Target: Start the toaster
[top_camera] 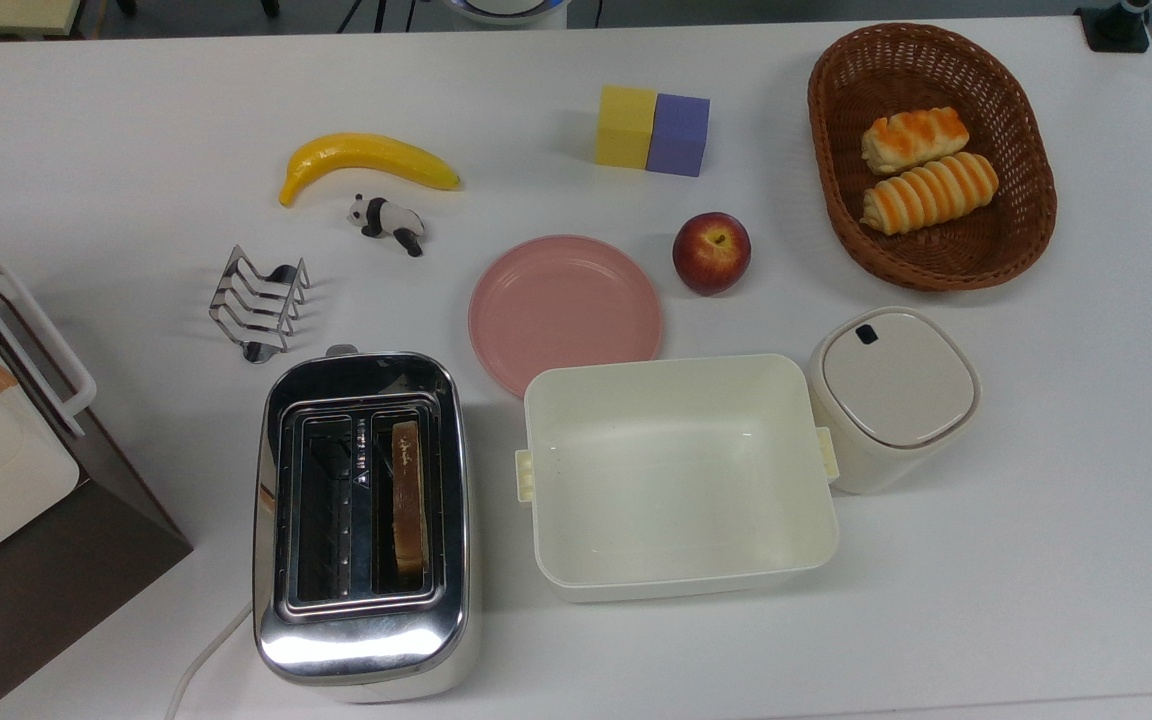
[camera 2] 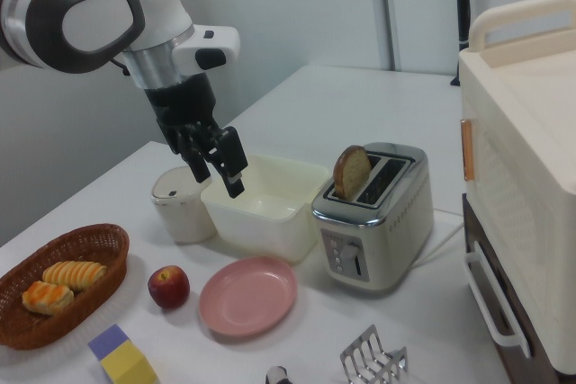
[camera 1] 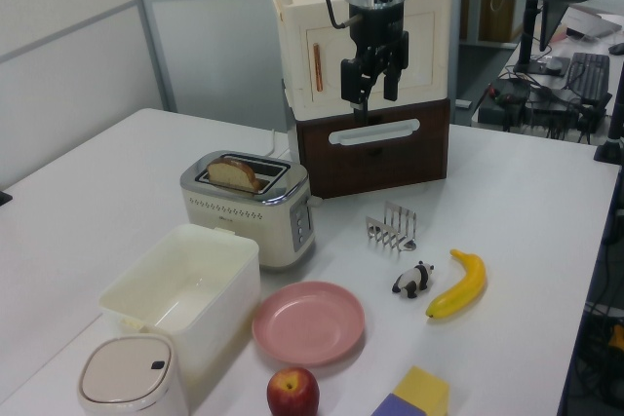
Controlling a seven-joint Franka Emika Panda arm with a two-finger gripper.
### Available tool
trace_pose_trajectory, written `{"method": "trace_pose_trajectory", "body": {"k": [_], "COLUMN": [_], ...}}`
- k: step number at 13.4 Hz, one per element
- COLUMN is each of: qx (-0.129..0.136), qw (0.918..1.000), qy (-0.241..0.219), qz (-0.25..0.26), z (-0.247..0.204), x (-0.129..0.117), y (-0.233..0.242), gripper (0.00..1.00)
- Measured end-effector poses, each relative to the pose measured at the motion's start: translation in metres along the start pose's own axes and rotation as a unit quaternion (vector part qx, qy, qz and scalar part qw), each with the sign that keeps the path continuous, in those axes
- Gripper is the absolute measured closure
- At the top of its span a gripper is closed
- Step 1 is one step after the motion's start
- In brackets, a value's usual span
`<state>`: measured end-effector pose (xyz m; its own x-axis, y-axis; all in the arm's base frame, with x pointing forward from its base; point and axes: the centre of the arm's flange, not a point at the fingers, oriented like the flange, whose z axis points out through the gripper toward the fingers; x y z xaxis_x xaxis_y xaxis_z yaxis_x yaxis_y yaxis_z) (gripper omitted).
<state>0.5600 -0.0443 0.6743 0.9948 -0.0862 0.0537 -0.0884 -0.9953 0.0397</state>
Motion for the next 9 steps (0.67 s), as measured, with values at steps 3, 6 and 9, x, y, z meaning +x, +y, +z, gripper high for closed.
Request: {"method": "trace_pose_trajectory", "body": {"k": [3, 6, 9], "qx": [0.003, 0.005, 0.005], "qw": [0.9999, 0.9997, 0.9996], "qy": [0.010, 0.022, 0.029], "qz": [-0.003, -0.003, -0.003], "z": [0.005, 0.024, 0.035], "x": [0.006, 0.020, 0.030], "y": [-0.001, -0.001, 0.000], "gripper": [0.61, 0.99, 0.99]}}
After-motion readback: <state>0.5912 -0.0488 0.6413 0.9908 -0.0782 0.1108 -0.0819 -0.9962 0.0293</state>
